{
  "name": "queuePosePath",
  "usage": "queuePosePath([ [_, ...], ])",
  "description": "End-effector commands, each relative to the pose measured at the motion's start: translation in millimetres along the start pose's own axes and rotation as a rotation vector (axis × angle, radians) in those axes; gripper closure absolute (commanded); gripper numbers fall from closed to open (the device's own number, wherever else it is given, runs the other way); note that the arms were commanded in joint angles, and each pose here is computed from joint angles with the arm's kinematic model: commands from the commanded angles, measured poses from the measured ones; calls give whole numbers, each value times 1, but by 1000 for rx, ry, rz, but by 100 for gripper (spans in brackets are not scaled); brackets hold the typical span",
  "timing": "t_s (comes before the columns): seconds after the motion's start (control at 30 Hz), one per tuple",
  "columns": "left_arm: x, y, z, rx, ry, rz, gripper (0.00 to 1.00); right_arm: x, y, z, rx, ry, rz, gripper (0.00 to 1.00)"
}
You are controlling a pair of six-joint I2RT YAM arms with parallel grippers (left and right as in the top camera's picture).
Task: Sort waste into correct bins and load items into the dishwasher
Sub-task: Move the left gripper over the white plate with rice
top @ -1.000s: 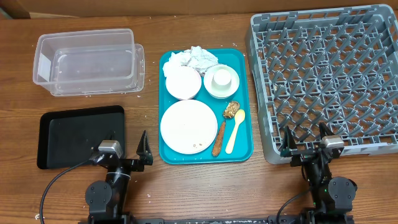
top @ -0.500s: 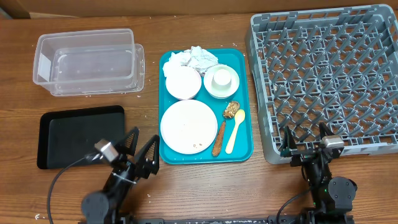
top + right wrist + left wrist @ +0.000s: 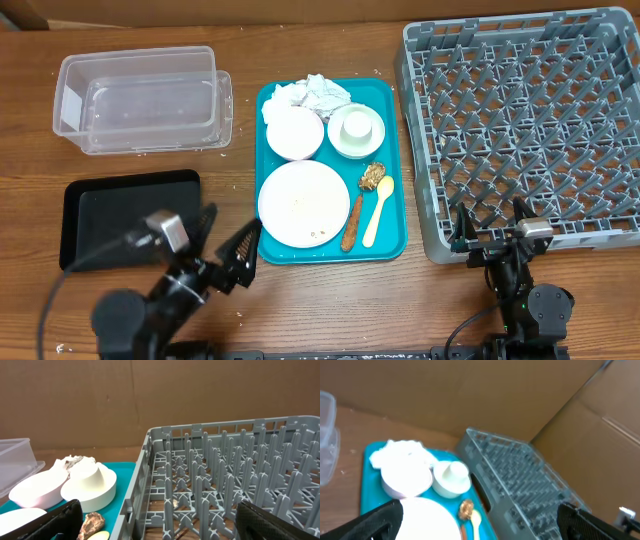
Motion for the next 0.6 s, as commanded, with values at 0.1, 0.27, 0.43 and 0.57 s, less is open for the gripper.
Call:
queuePosePath([
  [0.1, -31, -17, 34, 9, 298, 43, 0, 2, -1, 0, 10, -3, -1, 0],
  [0.27, -42, -42, 61, 229, 511, -88, 0, 2, -1, 0, 10, -3, -1, 0],
  [0.43, -48, -44, 97, 297, 551, -80, 0, 2, -1, 0, 10, -3, -1, 0],
  [0.57, -17, -26, 123, -45, 636, 6, 0, 2, -1, 0, 10, -3, -1, 0],
])
Point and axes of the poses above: each gripper's point midway between its finger pads, its own z axis out along the fingers, its own y axis along the line the jaws close on, x = y × z, the point moved 4 cm from there along -z, back along the fingers, and after that the axes turned 5 degrees about -z, right-handed, at the moved point
